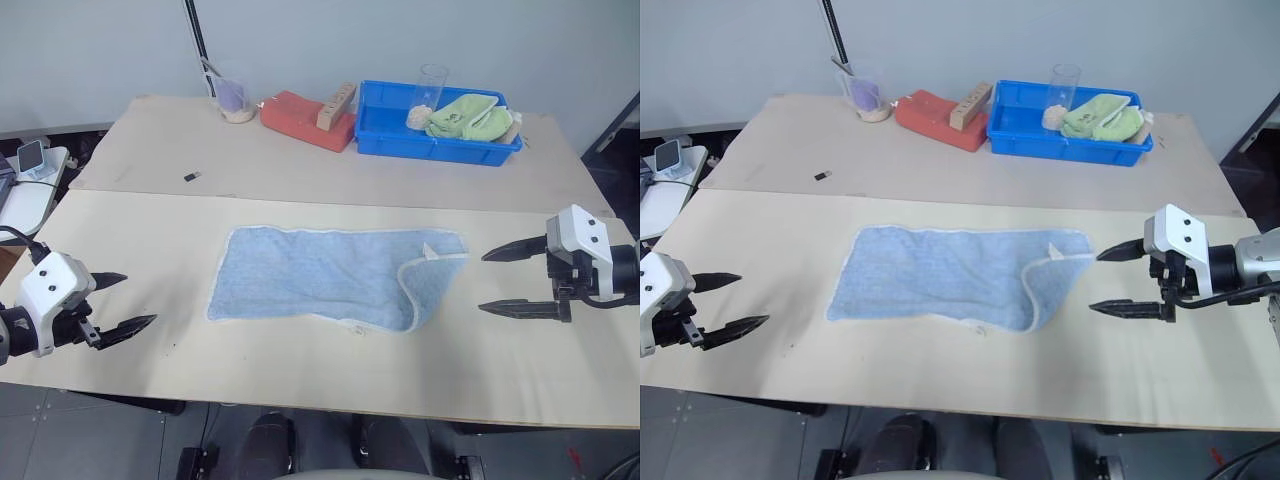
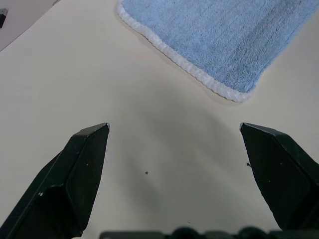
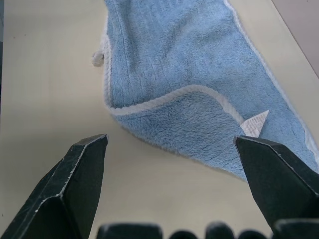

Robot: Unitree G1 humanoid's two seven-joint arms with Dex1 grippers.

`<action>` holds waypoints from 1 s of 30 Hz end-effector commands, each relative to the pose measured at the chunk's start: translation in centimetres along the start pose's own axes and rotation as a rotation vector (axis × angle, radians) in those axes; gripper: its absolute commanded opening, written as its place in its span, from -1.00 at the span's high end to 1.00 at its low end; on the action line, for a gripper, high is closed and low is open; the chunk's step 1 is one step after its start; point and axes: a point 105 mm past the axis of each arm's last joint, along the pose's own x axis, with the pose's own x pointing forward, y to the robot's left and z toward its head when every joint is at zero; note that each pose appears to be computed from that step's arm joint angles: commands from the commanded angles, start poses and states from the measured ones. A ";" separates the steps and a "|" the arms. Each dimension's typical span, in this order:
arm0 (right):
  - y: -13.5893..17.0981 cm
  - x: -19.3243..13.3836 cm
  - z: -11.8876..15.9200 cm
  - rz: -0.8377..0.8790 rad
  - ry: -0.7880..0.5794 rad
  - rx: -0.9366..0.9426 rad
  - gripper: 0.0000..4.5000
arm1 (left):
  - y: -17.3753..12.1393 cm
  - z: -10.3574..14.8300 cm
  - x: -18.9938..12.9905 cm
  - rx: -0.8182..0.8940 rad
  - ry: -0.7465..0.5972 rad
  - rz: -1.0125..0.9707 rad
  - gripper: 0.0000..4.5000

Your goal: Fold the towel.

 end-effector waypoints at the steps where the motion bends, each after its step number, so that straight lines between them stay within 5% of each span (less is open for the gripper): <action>1: -0.3 -1.0 0.9 -0.037 0.002 -0.047 -0.99 | 0.4 1.4 -0.3 0.043 -0.043 0.006 -1.00; 17: -0.3 -0.6 1.3 -0.055 -0.018 -0.057 -0.99 | 0.1 2.5 -0.1 0.136 -0.124 -0.078 -1.00; 30: 3.6 2.9 7.4 0.144 -0.185 -0.151 -0.99 | -3.4 -0.4 5.2 0.325 -0.056 -0.284 -1.00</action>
